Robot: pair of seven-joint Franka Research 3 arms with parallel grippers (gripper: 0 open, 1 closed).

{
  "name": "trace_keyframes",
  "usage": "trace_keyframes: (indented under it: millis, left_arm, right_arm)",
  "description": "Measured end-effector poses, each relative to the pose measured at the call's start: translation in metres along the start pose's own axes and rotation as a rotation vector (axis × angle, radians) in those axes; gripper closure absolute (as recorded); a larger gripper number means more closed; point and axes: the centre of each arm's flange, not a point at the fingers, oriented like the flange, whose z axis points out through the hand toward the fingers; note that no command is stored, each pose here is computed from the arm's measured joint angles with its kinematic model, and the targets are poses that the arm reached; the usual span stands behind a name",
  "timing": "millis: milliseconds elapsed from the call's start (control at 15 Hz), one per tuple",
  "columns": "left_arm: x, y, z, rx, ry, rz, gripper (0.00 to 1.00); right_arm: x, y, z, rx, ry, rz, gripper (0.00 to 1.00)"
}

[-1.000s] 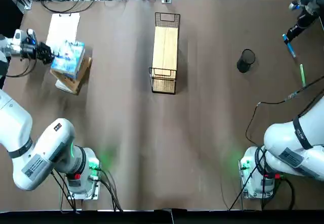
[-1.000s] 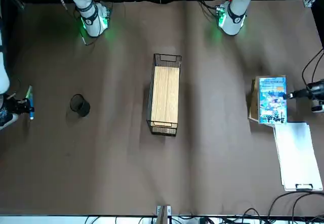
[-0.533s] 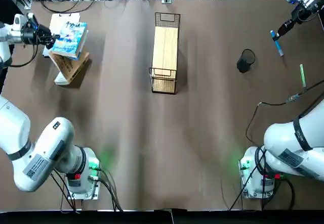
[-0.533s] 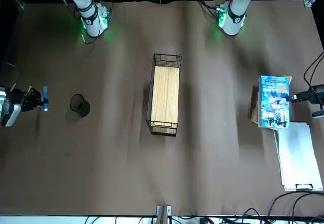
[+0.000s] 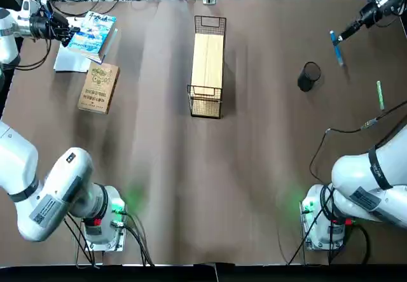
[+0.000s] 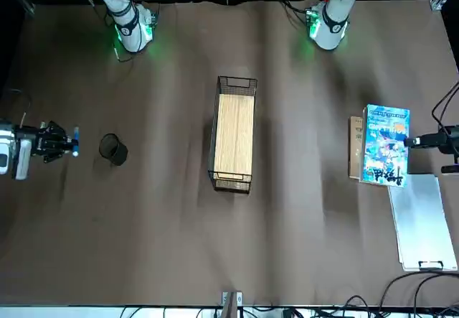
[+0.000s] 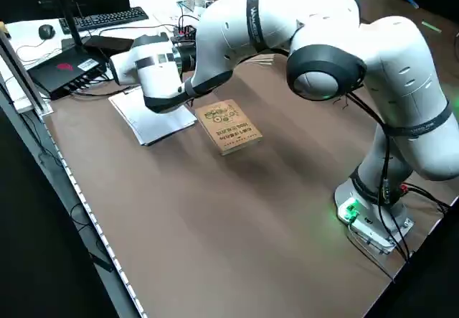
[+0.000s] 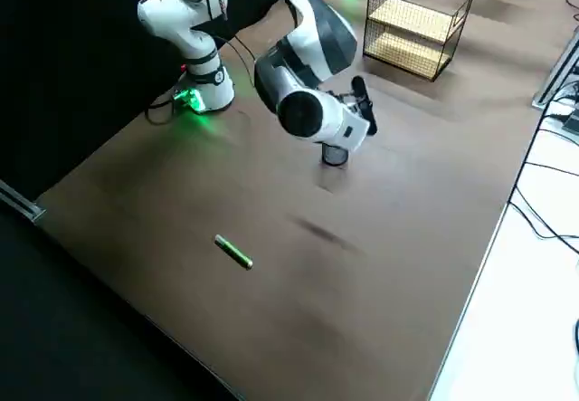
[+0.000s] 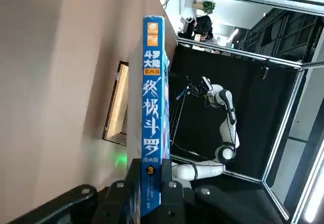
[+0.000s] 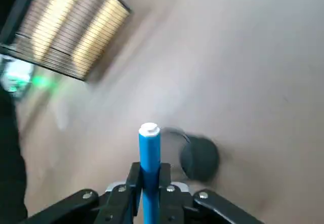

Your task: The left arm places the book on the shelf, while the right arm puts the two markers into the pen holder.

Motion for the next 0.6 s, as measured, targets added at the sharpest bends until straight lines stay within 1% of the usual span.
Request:
trace_keyframes:
  millis: [133,200,333,467,600]
  left_arm:
    - [0.001,0.007,0.005,-0.005,-0.013,0.011,0.80]
    - [0.004,0.012,0.012,-0.008,-0.024,0.021,0.80]
    - [0.013,0.021,0.033,-0.010,-0.038,0.041,0.80]
    - [0.026,0.023,0.066,0.000,-0.036,0.068,0.80]
    - [0.037,0.014,0.110,0.012,-0.025,0.122,0.80]
  right_arm:
    - [0.004,-0.003,0.007,0.048,0.041,-0.072,0.82]
    - [0.001,-0.001,0.011,0.070,0.055,-0.101,0.82]
    - [-0.005,0.004,0.022,0.122,0.110,-0.148,0.82]
    - [-0.014,0.012,0.036,0.165,0.171,-0.195,0.82]
    - [-0.021,0.021,0.048,0.186,0.222,-0.242,0.82]
